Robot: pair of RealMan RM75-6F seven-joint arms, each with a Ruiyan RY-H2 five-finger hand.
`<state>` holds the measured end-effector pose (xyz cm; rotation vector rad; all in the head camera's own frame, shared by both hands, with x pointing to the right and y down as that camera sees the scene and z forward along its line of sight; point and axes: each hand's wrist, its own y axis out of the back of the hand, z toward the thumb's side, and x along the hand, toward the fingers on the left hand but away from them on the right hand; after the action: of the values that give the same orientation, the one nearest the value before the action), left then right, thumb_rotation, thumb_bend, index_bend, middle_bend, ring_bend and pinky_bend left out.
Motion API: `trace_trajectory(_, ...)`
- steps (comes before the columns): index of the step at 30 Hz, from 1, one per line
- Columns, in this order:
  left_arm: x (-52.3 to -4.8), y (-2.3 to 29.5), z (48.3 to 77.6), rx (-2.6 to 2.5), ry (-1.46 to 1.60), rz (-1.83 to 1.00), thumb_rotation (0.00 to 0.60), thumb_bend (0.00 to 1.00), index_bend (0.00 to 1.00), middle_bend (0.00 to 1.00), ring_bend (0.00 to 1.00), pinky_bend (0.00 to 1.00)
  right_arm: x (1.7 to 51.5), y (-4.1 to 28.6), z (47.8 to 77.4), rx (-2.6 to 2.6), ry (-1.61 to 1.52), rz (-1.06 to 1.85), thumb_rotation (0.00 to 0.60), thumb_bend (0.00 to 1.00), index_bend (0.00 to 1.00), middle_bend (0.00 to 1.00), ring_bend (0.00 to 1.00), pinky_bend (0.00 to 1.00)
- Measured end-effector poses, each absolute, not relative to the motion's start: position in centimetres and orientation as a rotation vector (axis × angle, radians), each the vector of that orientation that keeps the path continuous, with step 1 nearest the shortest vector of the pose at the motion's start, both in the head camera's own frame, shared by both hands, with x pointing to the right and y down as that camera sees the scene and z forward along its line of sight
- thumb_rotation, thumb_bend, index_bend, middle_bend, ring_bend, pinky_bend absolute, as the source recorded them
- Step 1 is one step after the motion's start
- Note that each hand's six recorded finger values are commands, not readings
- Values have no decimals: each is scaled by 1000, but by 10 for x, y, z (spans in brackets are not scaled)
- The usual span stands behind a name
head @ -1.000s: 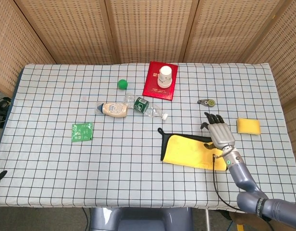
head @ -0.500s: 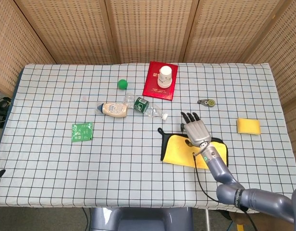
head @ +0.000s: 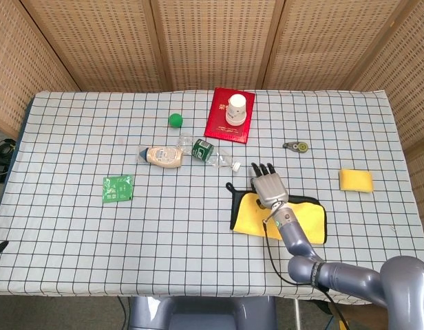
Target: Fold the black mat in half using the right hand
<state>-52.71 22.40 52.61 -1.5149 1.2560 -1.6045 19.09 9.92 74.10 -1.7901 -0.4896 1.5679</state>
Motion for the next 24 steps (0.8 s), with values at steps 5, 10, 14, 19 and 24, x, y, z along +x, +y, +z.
trace_trajectory(5, -528, 223, 528, -1515, 1254, -1613, 600, 0, 0, 0, 0, 0, 191, 99, 745, -1789, -483, 1576, 600, 553, 510, 0, 0, 0)
trace_trajectory(10, -529, 223, 529, -1514, 1255, -1616, 600, 0, 0, 0, 0, 0, 191, 99, 748, -1791, -481, 1582, 600, 561, 514, 0, 0, 0)
trace_trajectory(14, -529, 222, 529, -1513, 1256, -1618, 600, 0, 0, 0, 0, 0, 190, 100, 751, -1798, -479, 1585, 600, 561, 546, 0, 0, 0)
trace_trajectory(19, -531, 222, 529, -1511, 1260, -1619, 600, 0, 0, 0, 0, 0, 188, 101, 753, -1800, -481, 1575, 600, 579, 597, 0, 0, 0)
trace_trajectory(24, -531, 222, 528, -1511, 1261, -1617, 600, 0, 0, 0, 0, 0, 186, 100, 753, -1799, -491, 1556, 600, 605, 630, 0, 0, 0)
